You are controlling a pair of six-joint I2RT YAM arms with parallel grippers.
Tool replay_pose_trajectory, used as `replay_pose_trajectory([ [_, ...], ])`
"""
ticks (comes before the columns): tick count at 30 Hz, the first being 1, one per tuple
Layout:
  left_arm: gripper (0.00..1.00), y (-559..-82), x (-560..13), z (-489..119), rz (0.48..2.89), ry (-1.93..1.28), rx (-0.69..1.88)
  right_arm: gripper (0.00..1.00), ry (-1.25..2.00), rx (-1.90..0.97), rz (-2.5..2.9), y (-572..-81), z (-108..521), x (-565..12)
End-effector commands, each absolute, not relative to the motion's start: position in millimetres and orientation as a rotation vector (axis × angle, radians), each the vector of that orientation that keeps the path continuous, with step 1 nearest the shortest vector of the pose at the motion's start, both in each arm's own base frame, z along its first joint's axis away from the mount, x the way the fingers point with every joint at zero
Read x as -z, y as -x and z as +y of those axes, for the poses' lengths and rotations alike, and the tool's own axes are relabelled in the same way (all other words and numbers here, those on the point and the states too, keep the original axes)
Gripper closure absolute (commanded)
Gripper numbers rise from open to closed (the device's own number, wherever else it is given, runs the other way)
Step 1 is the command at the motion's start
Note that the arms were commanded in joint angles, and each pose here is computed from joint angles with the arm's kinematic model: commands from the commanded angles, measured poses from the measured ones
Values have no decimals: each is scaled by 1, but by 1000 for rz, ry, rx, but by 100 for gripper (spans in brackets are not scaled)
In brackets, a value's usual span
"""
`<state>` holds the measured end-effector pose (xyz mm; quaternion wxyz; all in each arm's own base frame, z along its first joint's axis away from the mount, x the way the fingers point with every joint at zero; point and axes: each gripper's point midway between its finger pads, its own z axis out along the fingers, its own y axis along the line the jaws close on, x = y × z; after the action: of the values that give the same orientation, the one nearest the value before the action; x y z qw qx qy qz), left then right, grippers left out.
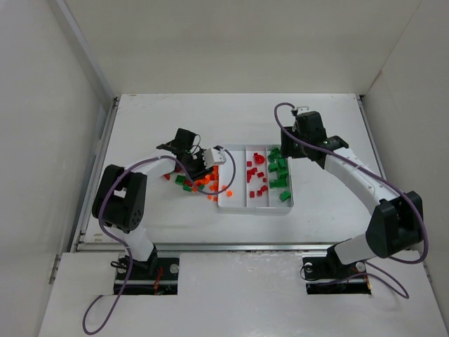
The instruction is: Sort the legos into containers by color
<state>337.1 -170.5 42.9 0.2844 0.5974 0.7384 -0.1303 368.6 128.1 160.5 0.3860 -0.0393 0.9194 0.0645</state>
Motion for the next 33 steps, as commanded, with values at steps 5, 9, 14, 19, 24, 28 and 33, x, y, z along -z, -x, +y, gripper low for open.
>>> replay_pose_trajectory([
  [5, 71, -346, -42, -170, 1979, -1598, 333, 38, 76, -166, 2296, -377, 126, -169],
  [9, 82, -346, -42, -170, 1970, -1608, 329, 38, 76, -166, 2296, -377, 126, -169],
  [14, 97, -346, -43, -166, 1978, -1613, 327, 38, 77, -163, 2305, -378, 127, -166],
  [19, 100, -344, -43, -167, 1981, -1616, 343, 38, 77, -163, 2305, -378, 127, -166],
  [24, 100, -343, -52, -168, 1983, -1619, 358, 38, 77, -163, 2305, -378, 127, -166],
  [28, 100, -340, -68, -172, 1917, -1645, 371, 38, 77, -163, 2305, -378, 127, -166],
  [33, 100, -336, -82, -174, 1881, -1648, 378, 38, 77, -163, 2305, -378, 127, -166],
])
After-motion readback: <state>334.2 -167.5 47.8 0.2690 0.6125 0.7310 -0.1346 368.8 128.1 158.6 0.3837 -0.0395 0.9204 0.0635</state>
